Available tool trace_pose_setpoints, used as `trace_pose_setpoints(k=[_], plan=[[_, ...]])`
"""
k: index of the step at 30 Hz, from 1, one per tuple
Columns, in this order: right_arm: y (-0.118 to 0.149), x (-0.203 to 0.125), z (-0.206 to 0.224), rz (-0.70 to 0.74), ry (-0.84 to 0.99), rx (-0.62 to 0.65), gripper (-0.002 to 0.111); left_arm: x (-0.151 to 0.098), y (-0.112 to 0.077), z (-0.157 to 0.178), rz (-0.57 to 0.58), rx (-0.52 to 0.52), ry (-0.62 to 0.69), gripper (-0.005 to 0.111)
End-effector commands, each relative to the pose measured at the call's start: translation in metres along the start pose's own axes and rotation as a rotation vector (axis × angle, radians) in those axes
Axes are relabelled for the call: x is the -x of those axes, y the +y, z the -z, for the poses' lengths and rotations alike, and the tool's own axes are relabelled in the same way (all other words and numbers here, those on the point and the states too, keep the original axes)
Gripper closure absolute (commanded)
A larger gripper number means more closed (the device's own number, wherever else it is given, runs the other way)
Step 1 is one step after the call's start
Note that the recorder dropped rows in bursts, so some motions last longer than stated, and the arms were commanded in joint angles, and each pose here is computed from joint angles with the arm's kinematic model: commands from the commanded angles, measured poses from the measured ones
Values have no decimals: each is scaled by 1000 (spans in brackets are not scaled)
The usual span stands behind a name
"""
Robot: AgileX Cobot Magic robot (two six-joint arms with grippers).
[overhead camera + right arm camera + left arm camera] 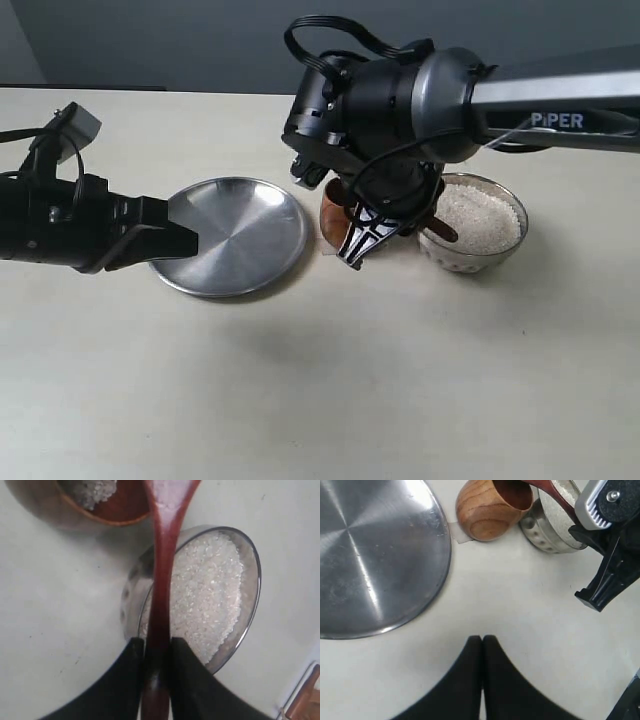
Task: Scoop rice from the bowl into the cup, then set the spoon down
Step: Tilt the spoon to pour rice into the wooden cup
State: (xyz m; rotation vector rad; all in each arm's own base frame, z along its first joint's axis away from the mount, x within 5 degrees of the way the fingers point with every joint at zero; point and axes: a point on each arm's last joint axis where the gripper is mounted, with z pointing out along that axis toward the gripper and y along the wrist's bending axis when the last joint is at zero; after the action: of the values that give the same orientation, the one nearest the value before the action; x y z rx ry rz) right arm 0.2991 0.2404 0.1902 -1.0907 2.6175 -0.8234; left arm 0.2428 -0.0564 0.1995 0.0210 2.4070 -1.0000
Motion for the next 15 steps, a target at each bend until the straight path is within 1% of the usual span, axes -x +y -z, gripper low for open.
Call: trace_pose_setpoints(k=[1, 10, 15], plan=[[-3, 0, 3, -13, -7, -2, 109, 1, -2, 0, 0, -12, -2, 106], [-4, -2, 7, -28, -14, 16, 109, 1, -2, 0, 1, -12, -2, 106], [3, -12, -5, 6, 35, 10, 109, 1, -2, 0, 1, -12, -2, 106]])
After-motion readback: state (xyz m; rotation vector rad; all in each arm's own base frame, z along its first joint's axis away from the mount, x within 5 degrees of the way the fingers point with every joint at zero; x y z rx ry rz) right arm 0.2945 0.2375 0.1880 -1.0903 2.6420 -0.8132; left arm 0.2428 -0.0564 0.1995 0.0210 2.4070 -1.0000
